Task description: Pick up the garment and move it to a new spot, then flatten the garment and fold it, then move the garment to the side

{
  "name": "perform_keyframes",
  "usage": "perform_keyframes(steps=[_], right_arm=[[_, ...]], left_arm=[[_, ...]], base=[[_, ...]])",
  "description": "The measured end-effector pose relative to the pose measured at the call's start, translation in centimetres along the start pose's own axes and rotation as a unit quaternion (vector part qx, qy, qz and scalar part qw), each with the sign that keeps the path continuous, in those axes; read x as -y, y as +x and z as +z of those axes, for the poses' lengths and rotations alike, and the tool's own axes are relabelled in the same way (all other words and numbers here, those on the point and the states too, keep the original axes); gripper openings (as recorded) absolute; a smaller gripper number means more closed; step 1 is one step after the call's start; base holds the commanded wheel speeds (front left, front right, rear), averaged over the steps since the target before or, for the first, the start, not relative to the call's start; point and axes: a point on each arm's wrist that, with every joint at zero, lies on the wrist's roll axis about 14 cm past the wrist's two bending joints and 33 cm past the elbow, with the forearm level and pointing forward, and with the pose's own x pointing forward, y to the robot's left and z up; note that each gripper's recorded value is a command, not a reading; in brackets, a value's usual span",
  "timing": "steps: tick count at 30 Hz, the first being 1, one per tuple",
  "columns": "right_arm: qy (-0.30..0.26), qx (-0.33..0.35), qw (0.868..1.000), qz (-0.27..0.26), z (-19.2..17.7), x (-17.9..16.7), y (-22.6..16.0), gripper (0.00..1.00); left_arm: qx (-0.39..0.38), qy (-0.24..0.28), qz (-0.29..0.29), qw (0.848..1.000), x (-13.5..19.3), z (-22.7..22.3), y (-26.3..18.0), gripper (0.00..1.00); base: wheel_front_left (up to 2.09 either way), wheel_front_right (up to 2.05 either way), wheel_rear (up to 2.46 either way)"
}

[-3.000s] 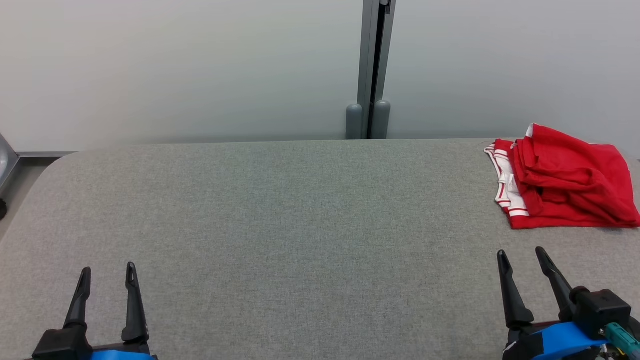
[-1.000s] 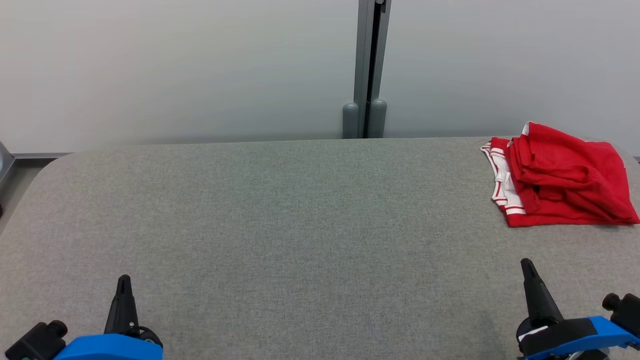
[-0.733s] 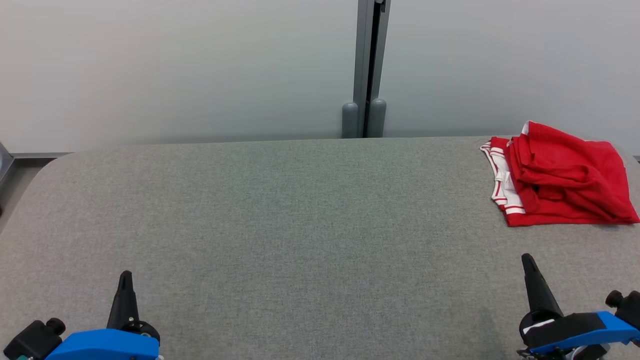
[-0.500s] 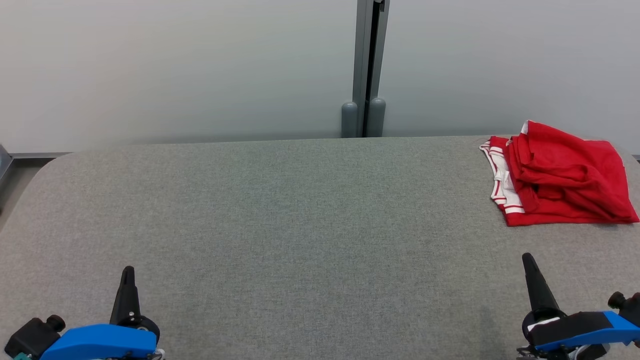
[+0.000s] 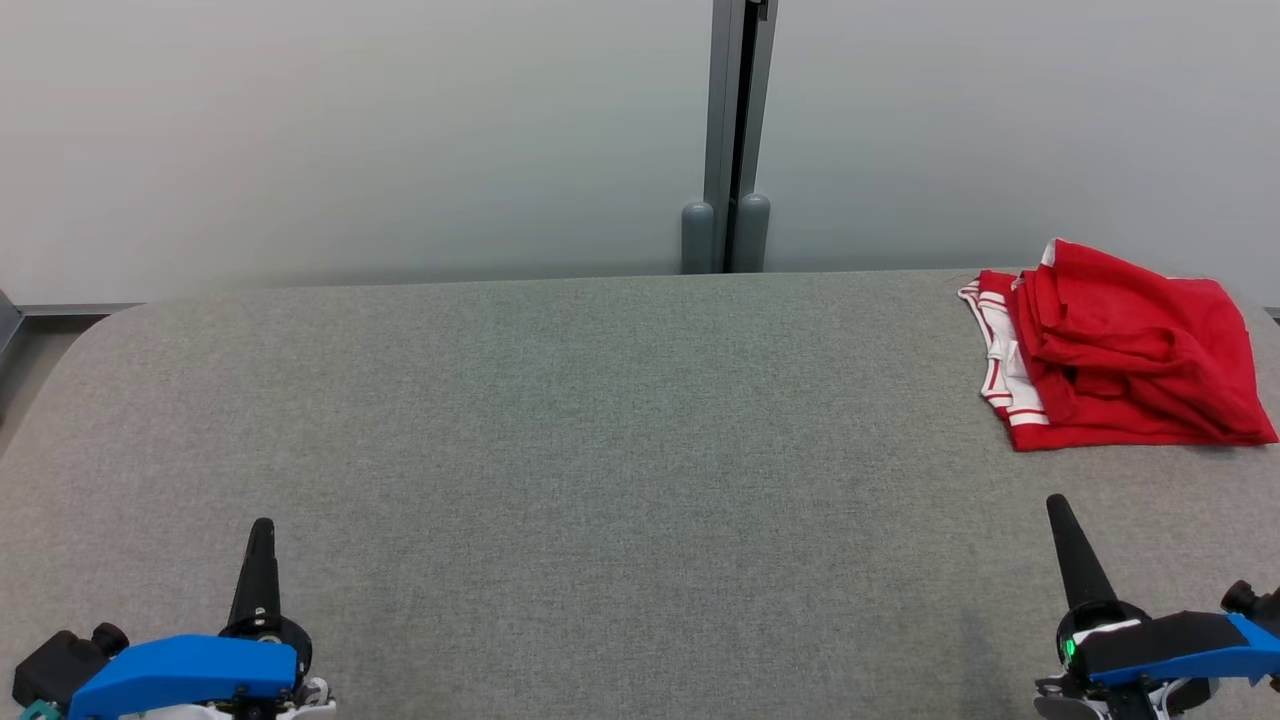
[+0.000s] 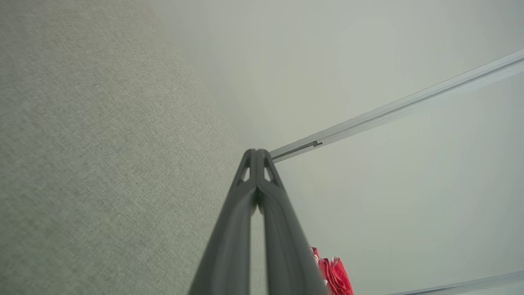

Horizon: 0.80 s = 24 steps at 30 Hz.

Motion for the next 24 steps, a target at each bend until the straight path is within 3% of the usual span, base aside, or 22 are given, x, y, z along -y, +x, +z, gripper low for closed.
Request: perform_keyframes(steps=[24], right_arm=[[0.115,0.003,0.993,0.009,0.4,-0.4,0.6,0.00]], left_arm=[[-0.008,-0.117,-0.024,0.993,1.3,-0.2,1.0,0.00]], base=[[0.00,0.00,0.00]])
